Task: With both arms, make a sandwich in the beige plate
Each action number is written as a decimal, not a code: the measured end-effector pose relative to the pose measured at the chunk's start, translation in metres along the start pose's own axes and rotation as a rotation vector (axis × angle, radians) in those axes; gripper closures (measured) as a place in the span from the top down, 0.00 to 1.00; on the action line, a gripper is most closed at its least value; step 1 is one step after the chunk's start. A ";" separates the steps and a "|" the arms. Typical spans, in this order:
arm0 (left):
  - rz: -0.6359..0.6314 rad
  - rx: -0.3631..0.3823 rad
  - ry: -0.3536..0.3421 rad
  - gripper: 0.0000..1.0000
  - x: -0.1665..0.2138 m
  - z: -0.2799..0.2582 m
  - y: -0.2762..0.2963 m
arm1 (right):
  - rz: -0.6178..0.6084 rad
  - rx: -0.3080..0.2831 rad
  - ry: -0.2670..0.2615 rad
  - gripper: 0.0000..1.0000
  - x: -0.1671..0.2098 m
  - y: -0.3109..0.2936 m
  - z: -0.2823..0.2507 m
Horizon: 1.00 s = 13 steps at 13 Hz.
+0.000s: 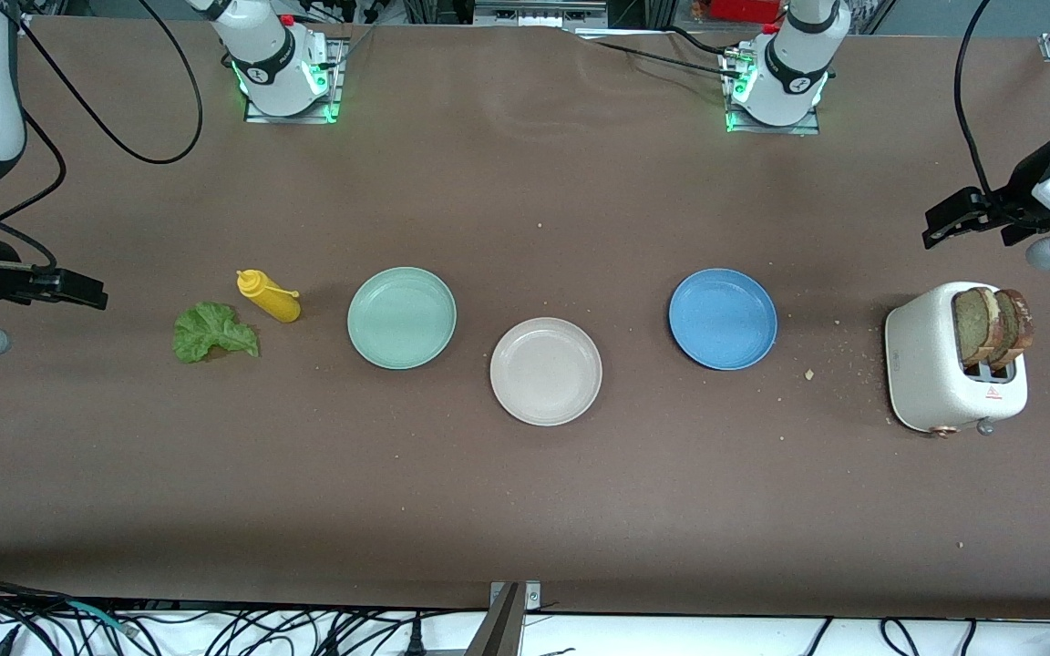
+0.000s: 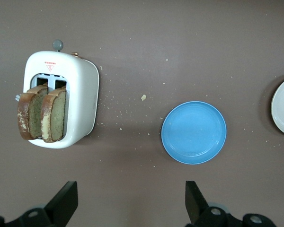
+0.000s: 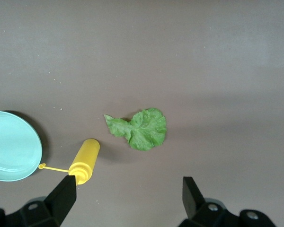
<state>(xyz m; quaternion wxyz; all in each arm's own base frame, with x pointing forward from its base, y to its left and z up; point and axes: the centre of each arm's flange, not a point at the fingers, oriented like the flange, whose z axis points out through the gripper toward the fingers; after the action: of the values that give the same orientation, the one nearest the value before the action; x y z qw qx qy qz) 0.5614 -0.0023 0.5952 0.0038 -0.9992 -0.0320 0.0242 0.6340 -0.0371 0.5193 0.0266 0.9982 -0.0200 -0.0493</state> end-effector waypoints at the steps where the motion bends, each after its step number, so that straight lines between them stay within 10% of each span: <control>1: -0.002 0.000 0.001 1.00 0.000 0.000 -0.001 | 0.000 0.000 0.000 1.00 0.000 0.000 0.000; 13: -0.012 -0.001 0.006 1.00 0.001 -0.001 -0.007 | 0.001 0.000 0.000 1.00 0.000 0.000 0.000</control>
<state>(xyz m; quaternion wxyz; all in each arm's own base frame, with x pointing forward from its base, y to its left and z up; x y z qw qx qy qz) 0.5623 0.0050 0.5958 0.0037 -0.9990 -0.0382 0.0212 0.6340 -0.0373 0.5192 0.0265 0.9982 -0.0203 -0.0494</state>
